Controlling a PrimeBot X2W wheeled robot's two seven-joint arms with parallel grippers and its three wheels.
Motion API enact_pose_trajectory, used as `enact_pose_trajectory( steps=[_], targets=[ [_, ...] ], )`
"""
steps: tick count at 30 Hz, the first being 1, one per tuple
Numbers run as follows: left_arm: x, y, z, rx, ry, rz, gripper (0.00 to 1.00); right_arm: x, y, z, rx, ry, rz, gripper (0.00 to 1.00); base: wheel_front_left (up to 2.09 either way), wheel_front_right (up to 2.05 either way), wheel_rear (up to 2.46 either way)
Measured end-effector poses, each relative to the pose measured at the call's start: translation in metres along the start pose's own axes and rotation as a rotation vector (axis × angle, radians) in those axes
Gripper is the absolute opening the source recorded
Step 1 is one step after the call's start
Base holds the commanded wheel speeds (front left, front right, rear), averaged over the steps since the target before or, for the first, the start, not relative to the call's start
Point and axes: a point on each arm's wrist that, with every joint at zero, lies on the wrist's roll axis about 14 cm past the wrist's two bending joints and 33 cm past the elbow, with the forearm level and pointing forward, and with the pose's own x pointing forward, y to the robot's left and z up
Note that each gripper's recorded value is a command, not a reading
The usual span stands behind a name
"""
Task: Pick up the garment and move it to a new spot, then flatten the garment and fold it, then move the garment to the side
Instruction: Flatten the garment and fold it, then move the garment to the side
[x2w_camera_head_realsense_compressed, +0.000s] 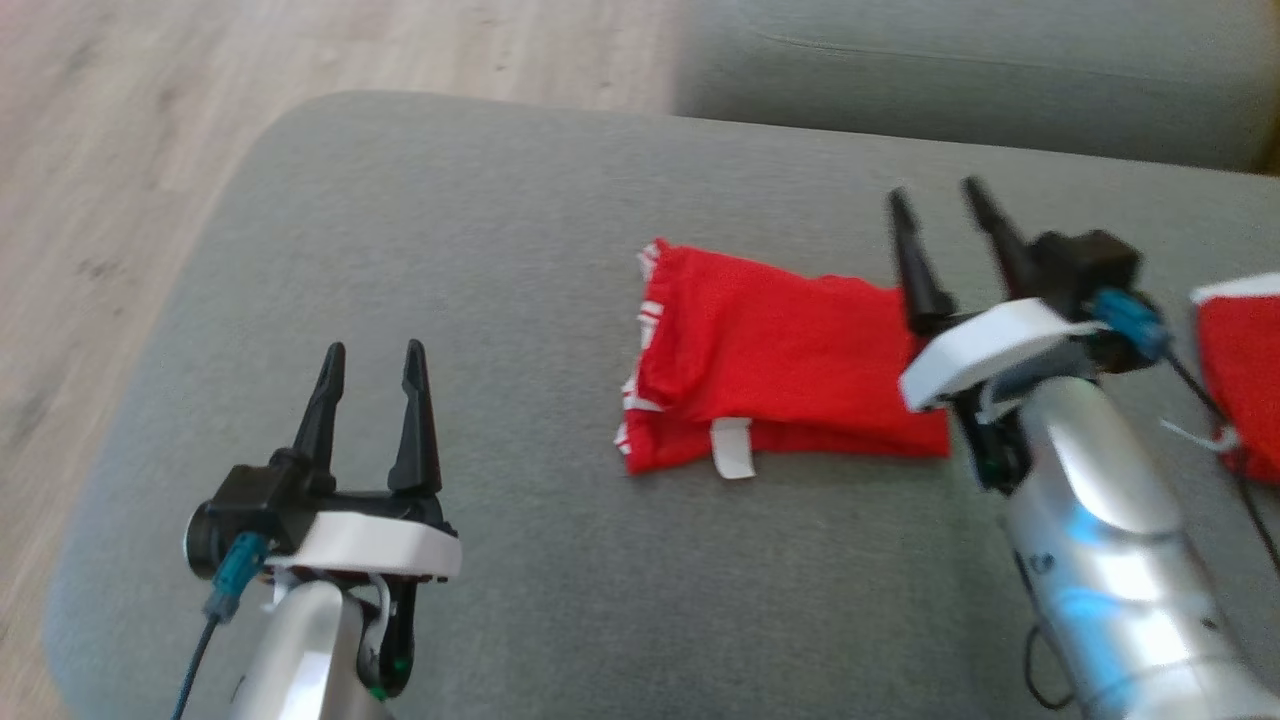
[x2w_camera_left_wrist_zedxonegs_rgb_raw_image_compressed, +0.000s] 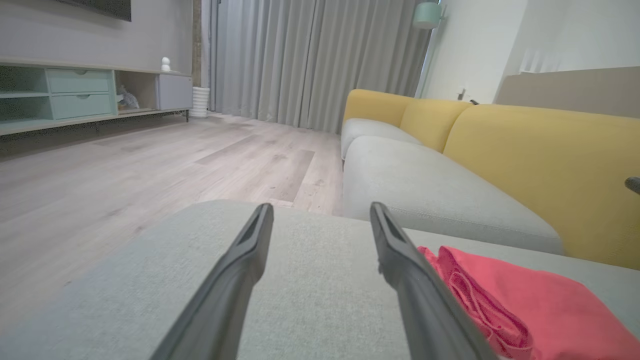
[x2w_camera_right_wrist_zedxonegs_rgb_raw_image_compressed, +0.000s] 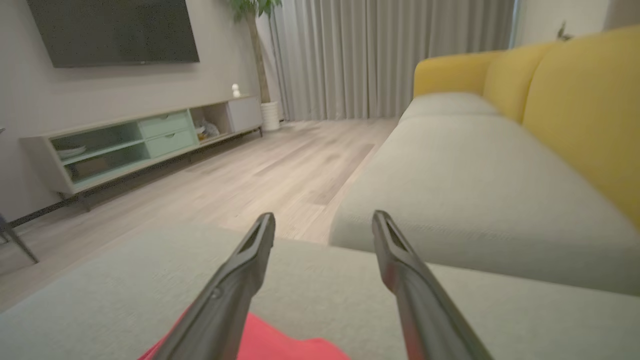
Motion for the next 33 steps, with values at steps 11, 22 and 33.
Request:
enact_pose_trajectory(
  steps=[11,22,33],
  targets=[
    [0.009,-0.025,-0.012,0.000,0.026,-0.071,1.00,-0.108,-0.076,-0.038,-0.026,0.034,-0.283,1.00,0.00,0.00,0.00],
    [0.007,-0.029,-0.025,0.004,0.059,-0.084,1.00,-0.130,-0.076,-0.052,0.006,0.060,-0.314,1.00,0.00,0.00,0.00],
    [0.009,-0.018,-0.028,0.012,0.072,-0.065,1.00,-0.080,-0.066,-0.054,-0.016,0.106,-0.235,1.00,0.00,0.00,0.00]
  ],
)
